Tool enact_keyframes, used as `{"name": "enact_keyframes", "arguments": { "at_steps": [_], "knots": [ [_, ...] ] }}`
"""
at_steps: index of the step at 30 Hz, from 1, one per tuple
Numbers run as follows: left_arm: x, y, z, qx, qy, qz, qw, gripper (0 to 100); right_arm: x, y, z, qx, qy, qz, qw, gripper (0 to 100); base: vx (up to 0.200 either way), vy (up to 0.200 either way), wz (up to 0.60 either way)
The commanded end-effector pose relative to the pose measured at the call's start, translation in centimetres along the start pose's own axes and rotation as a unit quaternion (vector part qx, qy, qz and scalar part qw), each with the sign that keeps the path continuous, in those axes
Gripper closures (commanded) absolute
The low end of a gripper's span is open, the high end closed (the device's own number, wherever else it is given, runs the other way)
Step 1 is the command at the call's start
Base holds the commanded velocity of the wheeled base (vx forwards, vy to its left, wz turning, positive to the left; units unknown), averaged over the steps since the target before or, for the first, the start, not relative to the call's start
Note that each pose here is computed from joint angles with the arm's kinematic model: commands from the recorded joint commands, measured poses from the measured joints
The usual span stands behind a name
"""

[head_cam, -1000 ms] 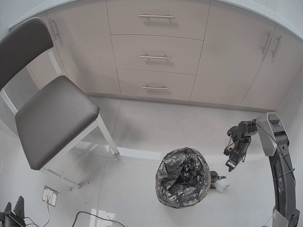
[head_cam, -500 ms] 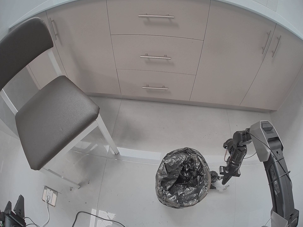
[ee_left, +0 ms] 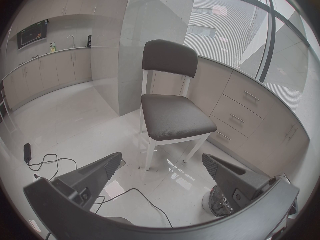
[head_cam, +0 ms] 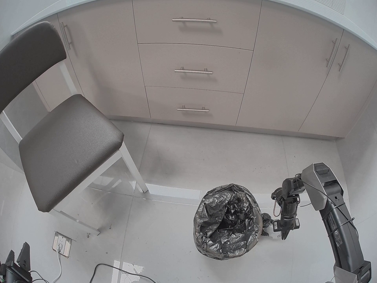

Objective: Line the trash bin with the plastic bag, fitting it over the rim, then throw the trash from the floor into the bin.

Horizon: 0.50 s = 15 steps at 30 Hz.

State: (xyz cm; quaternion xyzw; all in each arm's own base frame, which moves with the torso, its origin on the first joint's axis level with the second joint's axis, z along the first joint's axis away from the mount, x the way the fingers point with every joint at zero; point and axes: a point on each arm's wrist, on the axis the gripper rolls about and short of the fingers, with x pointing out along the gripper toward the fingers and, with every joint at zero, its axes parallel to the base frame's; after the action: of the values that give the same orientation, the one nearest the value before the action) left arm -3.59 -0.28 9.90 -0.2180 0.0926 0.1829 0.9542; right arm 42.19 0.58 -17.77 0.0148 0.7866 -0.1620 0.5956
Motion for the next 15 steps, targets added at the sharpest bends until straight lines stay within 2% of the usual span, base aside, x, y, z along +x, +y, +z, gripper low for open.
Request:
{"name": "enact_keyframes", "arguments": {
  "at_steps": [1, 2, 4, 14, 15],
  "knots": [
    [0.0, 0.0, 0.0, -0.001, 0.0, 0.001, 1.0, 0, 2.7, 1.6, 0.2, 0.023, -0.039, -0.04, 0.9981, 100, 0.0, 0.0, 0.0],
    [0.1, 0.0, 0.0, -0.001, 0.001, 0.001, 1.0, 0, 2.7, 1.6, 0.3, 0.024, -0.041, -0.041, 0.998, 100, 0.0, 0.0, 0.0],
    [0.0, 0.0, 0.0, -0.001, 0.001, 0.001, 1.0, 0, 2.6, 1.8, 0.9, 0.043, -0.08, -0.045, 0.9949, 100, 0.0, 0.0, 0.0],
    [0.0, 0.0, 0.0, -0.001, 0.0, 0.001, 1.0, 0, 1.5, 1.6, 1.9, 0.053, -0.122, -0.034, 0.9905, 100, 0.0, 0.0, 0.0],
    [0.1, 0.0, 0.0, -0.001, 0.001, 0.001, 1.0, 0, 0.1, 1.3, 2.2, 0.056, -0.136, -0.028, 0.9887, 100, 0.0, 0.0, 0.0]
  ]
}}
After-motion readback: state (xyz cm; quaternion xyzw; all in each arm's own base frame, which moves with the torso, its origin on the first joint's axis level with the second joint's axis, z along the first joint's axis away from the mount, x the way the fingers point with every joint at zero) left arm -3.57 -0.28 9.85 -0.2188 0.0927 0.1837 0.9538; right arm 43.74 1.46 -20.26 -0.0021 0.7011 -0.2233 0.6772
